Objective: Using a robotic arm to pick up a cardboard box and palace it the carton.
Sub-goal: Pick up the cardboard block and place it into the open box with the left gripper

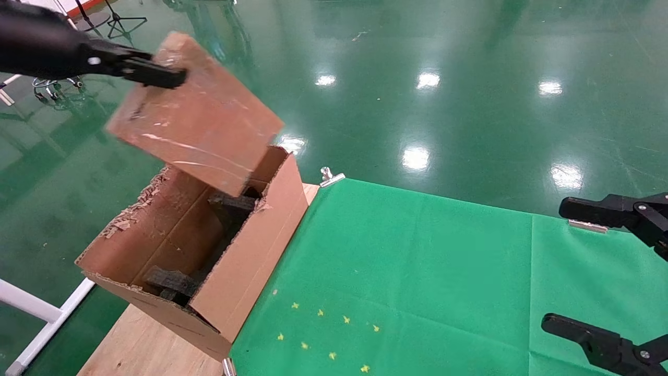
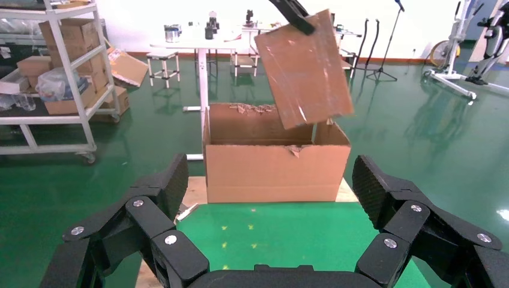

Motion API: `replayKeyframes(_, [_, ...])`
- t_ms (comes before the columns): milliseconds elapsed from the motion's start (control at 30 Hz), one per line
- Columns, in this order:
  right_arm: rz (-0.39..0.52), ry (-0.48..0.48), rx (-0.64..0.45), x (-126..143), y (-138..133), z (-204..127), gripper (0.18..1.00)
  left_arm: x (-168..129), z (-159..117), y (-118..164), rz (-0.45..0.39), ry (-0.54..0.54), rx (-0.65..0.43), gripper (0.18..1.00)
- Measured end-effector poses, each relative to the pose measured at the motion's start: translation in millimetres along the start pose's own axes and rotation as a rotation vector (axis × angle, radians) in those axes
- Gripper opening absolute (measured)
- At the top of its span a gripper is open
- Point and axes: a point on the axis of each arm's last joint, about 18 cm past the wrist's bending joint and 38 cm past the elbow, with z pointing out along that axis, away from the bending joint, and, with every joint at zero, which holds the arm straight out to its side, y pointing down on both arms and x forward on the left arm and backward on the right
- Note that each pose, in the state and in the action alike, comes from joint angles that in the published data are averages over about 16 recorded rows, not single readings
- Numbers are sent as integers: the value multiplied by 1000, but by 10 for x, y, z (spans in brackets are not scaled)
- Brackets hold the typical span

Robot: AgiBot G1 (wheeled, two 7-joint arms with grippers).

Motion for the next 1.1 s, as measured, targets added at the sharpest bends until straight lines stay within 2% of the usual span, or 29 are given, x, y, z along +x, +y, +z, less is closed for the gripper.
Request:
replayKeyframes(267, [0, 0, 0, 0, 0, 0, 1000, -318, 34, 347, 29, -77, -115, 362])
replayKeyframes(667, [0, 0, 0, 0, 0, 0, 1001, -586, 510, 846, 32, -195, -278, 360])
replayKeyframes(1100, [0, 0, 0, 0, 0, 0, 1001, -638, 980, 1228, -27, -277, -346, 359])
